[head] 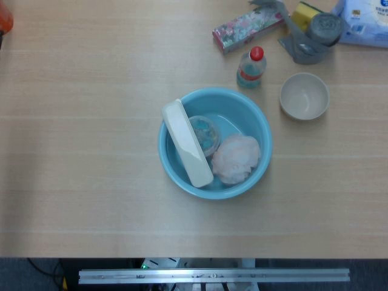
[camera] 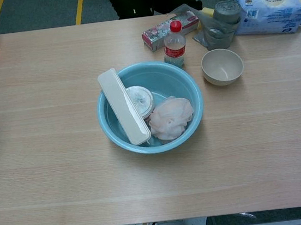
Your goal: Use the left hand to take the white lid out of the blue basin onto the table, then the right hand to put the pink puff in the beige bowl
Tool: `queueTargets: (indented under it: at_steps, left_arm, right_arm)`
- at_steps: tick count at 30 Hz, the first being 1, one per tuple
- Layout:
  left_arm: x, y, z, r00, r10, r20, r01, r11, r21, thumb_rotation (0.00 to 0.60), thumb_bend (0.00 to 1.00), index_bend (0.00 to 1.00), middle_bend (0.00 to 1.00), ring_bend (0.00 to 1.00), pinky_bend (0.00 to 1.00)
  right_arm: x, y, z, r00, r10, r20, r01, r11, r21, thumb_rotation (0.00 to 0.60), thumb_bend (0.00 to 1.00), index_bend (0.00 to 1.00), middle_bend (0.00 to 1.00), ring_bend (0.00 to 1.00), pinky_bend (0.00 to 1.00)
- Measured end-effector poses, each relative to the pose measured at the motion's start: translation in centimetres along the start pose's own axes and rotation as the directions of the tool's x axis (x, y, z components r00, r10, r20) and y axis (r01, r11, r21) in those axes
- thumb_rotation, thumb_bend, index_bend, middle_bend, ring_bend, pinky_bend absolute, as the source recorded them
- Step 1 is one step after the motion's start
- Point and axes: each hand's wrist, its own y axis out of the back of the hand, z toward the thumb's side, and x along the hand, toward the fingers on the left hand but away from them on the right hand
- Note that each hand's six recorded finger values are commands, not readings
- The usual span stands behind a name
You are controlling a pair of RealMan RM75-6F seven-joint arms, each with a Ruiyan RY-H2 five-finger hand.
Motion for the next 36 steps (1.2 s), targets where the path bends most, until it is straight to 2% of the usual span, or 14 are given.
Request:
queueTargets:
  at_steps: [7,12,17,20,27,33,36]
  left_arm:
    - [-0.1,0.0,0.1,1.000,-0.004,0.014,0.004,1.000,-0.009,0.600,0.36,0.19,0.15,0.16,0.04]
    - [0.1,-0.1,0.0,0.999,-0.014,0.037,0.015,1.000,-0.025,0.600,0.36,0.19,0.16,0.16,0.04]
    - [0.7,-0.2,0.8,0.993,-0.039,0.112,0.042,0.999,-0.030,0.600,0.36,0.19,0.16,0.16,0.04]
    - [1.2,-0.3,1.7,0.981,-0.074,0.178,0.083,0.996,-0.040,0.600,0.36,0.19,0.17,0.16,0.04]
    - [3.6,-0.9,4.8,0.923,-0.138,0.359,0.158,0.987,-0.026,0.600,0.36,0.20,0.17,0.16,0.04]
    - [5.5,-1.6,8.0,0.857,-0.176,0.485,0.174,0.984,0.049,0.600,0.36,0.20,0.17,0.16,0.04]
    - [6.4,-2.1,9.9,0.818,-0.195,0.541,0.167,0.981,0.101,0.600,0.36,0.20,0.17,0.16,0.04]
  right_arm:
    - [0.1,0.1,0.3,1.000,0.004,-0.008,-0.004,1.000,-0.007,0.600,0.38,0.25,0.30,0.09,0.15]
    - [0.2,1.1,1.2,0.999,-0.006,-0.040,0.005,1.000,-0.024,0.600,0.38,0.25,0.30,0.09,0.15]
    - [-0.2,2.7,2.6,0.997,-0.020,-0.074,0.017,0.999,-0.043,0.600,0.38,0.25,0.30,0.09,0.15]
    - [-0.4,3.5,3.6,0.995,-0.012,-0.096,0.005,0.997,-0.083,0.600,0.38,0.25,0.30,0.09,0.15]
    - [-1.2,4.7,5.5,0.991,0.016,-0.136,-0.032,0.993,-0.118,0.600,0.37,0.25,0.30,0.09,0.16]
    - [-1.9,4.1,5.2,0.992,0.032,-0.123,-0.048,0.990,-0.132,0.600,0.37,0.25,0.30,0.09,0.16]
    - [-2.0,3.7,5.2,0.992,0.043,-0.123,-0.059,0.989,-0.133,0.600,0.37,0.25,0.30,0.09,0.16]
